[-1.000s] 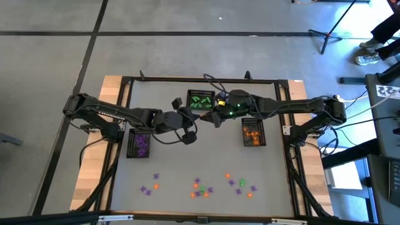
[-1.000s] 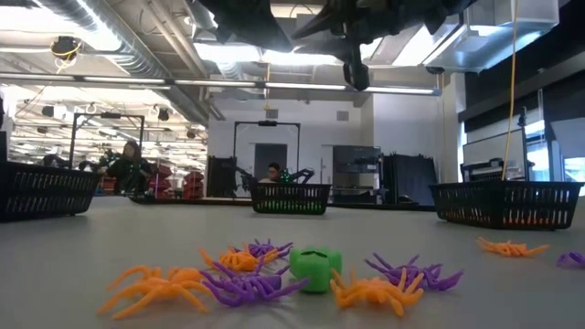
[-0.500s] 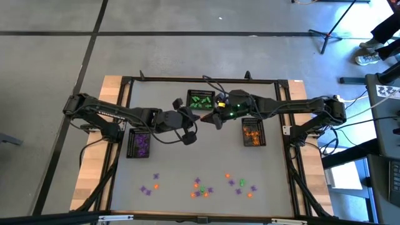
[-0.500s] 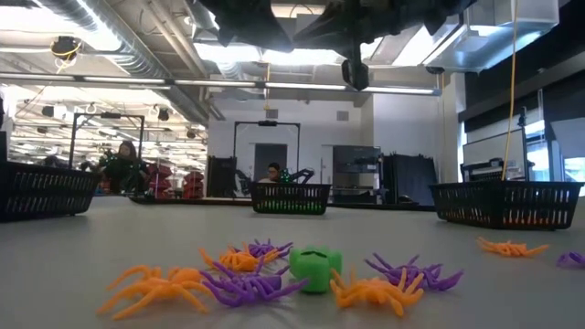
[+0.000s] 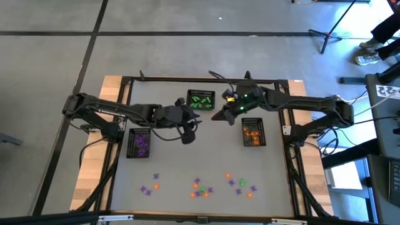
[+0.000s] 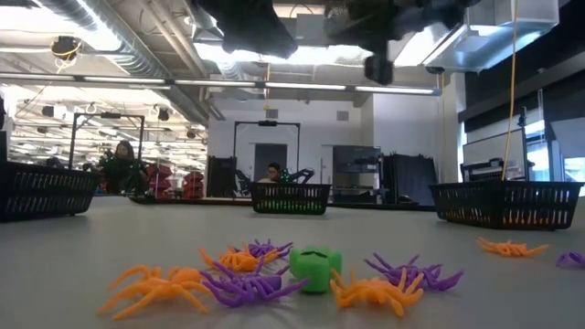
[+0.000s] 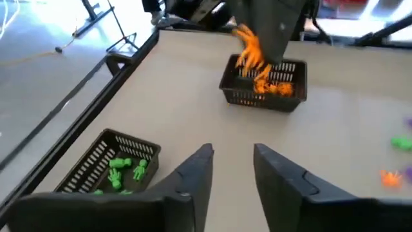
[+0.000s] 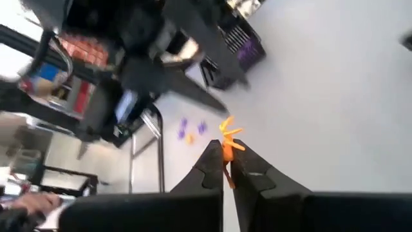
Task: Sort Halloween decoration
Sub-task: Put the orange spider toy into the right bin
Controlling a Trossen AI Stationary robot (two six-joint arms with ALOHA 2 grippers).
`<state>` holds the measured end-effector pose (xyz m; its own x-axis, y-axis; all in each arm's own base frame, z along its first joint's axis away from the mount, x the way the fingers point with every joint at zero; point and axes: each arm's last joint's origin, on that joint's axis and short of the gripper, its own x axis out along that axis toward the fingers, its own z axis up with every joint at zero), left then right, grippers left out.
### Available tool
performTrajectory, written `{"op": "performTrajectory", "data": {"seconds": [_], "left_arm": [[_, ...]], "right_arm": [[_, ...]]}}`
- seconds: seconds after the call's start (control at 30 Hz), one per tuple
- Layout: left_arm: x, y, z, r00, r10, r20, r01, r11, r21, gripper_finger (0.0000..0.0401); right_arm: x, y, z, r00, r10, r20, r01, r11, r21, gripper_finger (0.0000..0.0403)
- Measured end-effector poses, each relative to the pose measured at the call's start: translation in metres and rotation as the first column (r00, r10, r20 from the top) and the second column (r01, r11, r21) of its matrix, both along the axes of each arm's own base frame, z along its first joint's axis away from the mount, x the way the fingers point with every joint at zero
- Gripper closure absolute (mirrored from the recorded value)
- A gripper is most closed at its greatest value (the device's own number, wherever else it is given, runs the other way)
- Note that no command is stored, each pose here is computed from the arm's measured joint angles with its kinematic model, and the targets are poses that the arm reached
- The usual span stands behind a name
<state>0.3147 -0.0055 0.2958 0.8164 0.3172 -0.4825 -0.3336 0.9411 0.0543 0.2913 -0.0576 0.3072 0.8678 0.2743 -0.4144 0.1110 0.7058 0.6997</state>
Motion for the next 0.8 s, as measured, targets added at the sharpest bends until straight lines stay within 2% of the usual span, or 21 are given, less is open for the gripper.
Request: {"op": "performTrajectory", "data": {"seconds": [0.07,0.17,0.27,0.37,0.5,0.6,0.8], "left_arm": [[-0.001,0.003,0.003,0.999,0.03,0.034,-0.028,0.998,-0.055,0.0285],[-0.003,0.01,0.006,0.998,0.027,0.06,-0.017,0.986,-0.163,0.0282],[-0.003,0.016,0.006,0.997,-0.02,0.073,0.039,0.963,-0.265,0.0284],[-0.002,0.02,0.007,0.992,-0.082,0.097,0.11,0.938,-0.329,0.0288],[0.0,0.023,0.012,0.983,-0.106,0.151,0.153,0.926,-0.344,0.0291],[0.003,0.023,0.018,0.968,-0.127,0.218,0.196,0.922,-0.334,0.0291],[0.003,0.016,0.018,0.963,-0.142,0.227,0.216,0.913,-0.345,0.0291]], "right_arm": [[-0.015,-0.002,0.003,0.999,0.005,-0.051,-0.006,1.0,-0.029,0.0397],[-0.041,0.001,0.002,0.98,-0.014,-0.196,-0.002,0.997,-0.082,0.0389],[-0.067,0.006,-0.003,0.923,-0.067,-0.378,0.002,0.985,-0.17,0.0387],[-0.088,0.013,-0.01,0.83,-0.082,-0.552,-0.043,0.977,-0.209,0.039],[-0.105,0.022,-0.018,0.703,-0.081,-0.707,-0.113,0.968,-0.223,0.0386],[-0.108,0.025,-0.028,0.669,-0.068,-0.74,-0.138,0.967,-0.214,0.0375],[-0.115,0.029,-0.057,0.607,0.006,-0.795,-0.177,0.976,-0.128,0.0333]]}}
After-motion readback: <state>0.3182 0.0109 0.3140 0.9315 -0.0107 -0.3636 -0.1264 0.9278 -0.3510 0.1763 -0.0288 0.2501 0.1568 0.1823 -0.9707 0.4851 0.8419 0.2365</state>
